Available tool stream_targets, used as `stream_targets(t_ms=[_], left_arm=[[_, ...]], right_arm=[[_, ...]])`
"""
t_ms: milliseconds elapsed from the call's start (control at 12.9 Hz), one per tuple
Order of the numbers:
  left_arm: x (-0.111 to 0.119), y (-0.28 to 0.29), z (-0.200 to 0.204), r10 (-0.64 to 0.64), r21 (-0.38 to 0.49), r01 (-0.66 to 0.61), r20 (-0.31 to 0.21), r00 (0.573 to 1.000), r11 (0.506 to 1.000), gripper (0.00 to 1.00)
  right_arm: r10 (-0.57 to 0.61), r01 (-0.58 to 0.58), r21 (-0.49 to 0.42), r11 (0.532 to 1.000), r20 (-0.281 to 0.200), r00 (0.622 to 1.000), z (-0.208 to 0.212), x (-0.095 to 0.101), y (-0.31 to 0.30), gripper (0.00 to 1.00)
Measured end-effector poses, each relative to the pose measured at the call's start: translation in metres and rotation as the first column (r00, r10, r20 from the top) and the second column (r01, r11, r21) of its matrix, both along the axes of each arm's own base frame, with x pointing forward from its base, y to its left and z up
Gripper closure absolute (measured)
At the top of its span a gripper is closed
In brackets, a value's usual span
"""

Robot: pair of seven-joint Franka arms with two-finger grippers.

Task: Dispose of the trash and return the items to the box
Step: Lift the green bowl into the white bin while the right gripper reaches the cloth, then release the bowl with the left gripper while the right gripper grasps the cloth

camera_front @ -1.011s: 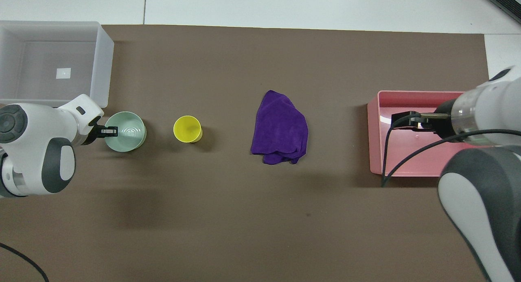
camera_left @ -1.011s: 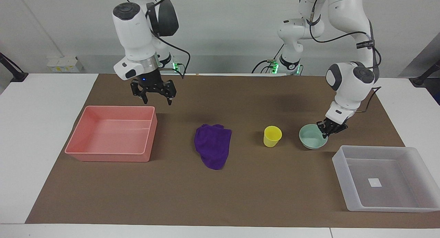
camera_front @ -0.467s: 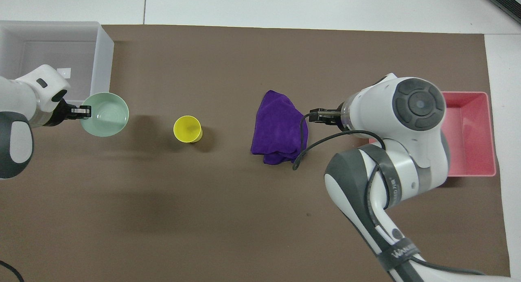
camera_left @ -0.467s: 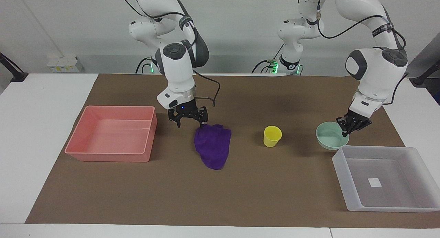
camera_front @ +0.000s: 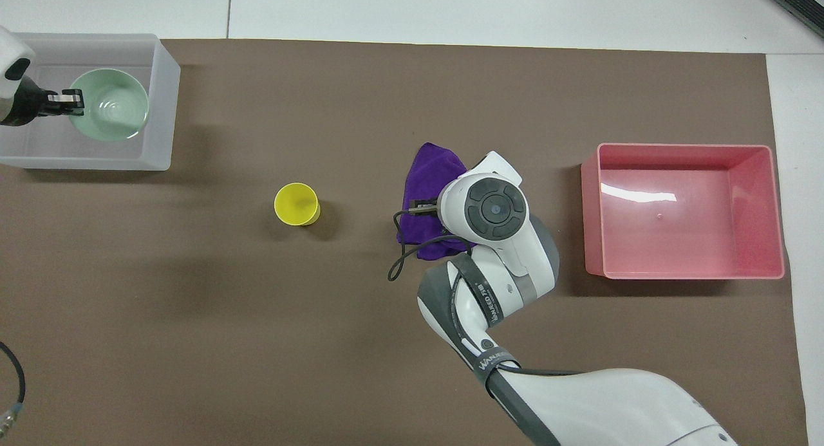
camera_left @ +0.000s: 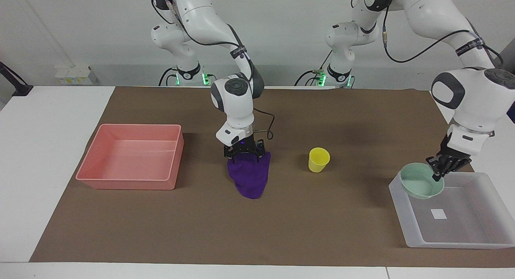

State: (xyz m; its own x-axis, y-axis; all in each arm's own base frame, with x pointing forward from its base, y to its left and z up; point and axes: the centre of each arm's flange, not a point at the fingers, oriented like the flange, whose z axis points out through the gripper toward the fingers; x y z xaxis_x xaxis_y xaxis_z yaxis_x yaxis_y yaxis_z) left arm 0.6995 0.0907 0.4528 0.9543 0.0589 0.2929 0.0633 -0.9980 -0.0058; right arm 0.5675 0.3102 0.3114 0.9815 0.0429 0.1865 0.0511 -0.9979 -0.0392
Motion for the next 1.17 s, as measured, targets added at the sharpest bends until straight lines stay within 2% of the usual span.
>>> stream_targets(t_ms=[311, 467, 700, 933, 1167], left_arm=[[0.041, 0.053, -0.036, 0.036, -0.010, -0.035, 0.019, 0.999, 0.999, 0.97], [0.047, 0.074, -0.051, 0.049, -0.018, -0.049, 0.016, 0.999, 0.999, 0.97], [0.046, 0.088, -0.070, 0.055, -0.018, -0.055, 0.007, 0.998, 0.998, 0.97], [0.043, 0.085, -0.096, 0.055, -0.018, -0.055, 0.014, 0.998, 0.998, 0.97], [0.034, 0.083, -0.123, 0.058, -0.013, -0.058, 0.037, 0.998, 0.998, 0.97]], right_arm=[[0.030, -0.030, -0.019, 0.999, -0.016, 0.999, -0.011, -0.002, -0.006, 0.00], [0.031, -0.032, -0.026, 0.999, -0.029, 0.999, -0.017, -0.006, -0.008, 0.00], [0.037, -0.039, -0.035, 0.999, -0.044, 0.998, -0.025, -0.012, -0.008, 0.06], [0.053, -0.055, -0.037, 0.998, -0.049, 0.997, -0.022, -0.017, 0.002, 0.42], [0.046, -0.051, -0.053, 0.997, -0.084, 0.995, -0.013, -0.019, -0.001, 0.77]])
